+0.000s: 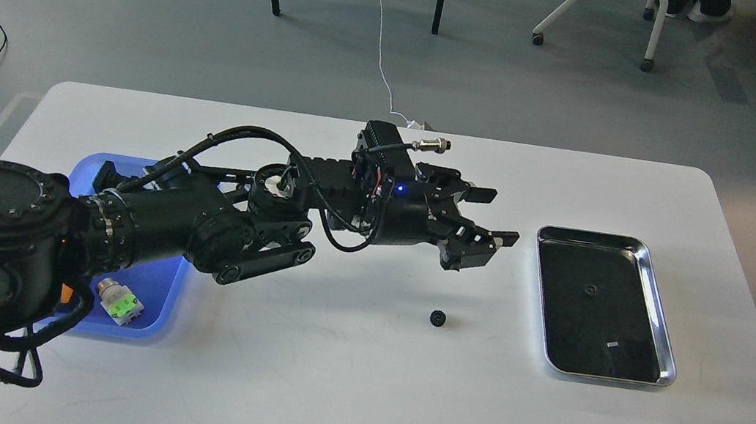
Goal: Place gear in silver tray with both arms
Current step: 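Withdraw the left arm away from the table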
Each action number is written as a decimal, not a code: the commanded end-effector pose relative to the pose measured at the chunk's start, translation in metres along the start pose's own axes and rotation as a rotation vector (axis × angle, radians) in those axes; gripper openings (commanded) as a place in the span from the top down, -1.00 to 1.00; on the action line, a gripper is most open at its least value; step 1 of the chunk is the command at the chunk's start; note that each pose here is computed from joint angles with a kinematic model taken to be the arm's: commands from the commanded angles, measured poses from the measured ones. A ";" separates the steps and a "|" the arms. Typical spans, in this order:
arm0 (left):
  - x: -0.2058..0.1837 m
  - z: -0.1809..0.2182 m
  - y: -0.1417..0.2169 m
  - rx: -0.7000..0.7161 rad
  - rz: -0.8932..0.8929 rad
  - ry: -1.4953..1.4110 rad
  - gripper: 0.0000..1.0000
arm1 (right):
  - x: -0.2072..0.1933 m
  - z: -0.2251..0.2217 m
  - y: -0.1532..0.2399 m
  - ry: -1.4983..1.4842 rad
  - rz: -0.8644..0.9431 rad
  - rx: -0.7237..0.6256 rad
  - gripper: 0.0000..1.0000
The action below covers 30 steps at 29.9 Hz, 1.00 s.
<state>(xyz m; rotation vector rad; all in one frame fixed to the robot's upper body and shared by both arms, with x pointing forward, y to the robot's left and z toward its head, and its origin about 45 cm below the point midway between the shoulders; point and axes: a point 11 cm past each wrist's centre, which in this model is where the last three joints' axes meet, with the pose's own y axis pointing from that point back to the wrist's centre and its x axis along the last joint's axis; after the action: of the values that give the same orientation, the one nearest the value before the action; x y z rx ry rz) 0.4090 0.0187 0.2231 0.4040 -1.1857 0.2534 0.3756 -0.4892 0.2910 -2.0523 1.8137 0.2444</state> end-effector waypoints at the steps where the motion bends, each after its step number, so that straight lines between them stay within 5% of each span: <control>1: 0.028 -0.032 0.018 0.107 0.103 0.213 -0.90 | -0.017 -0.013 -0.017 0.083 -0.076 0.004 -0.99; 9: 0.102 -0.113 0.110 0.178 0.422 0.916 -0.95 | -0.081 -0.007 -0.067 0.245 -0.276 -0.045 -0.99; 19: 0.124 -0.178 0.239 0.025 0.946 1.327 -0.96 | -0.185 0.020 -0.119 0.664 -0.620 -0.279 -0.99; 30: 0.117 -0.197 0.280 0.061 1.077 1.489 -0.97 | -0.352 0.147 -0.104 1.214 -1.282 -0.532 -0.99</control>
<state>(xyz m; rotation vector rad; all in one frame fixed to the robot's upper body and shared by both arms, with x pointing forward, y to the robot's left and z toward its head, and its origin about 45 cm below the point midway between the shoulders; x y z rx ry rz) 0.5071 0.3434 0.3171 -0.4359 0.2125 1.2375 0.4561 -0.1396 0.3247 -3.5522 0.5787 -0.9619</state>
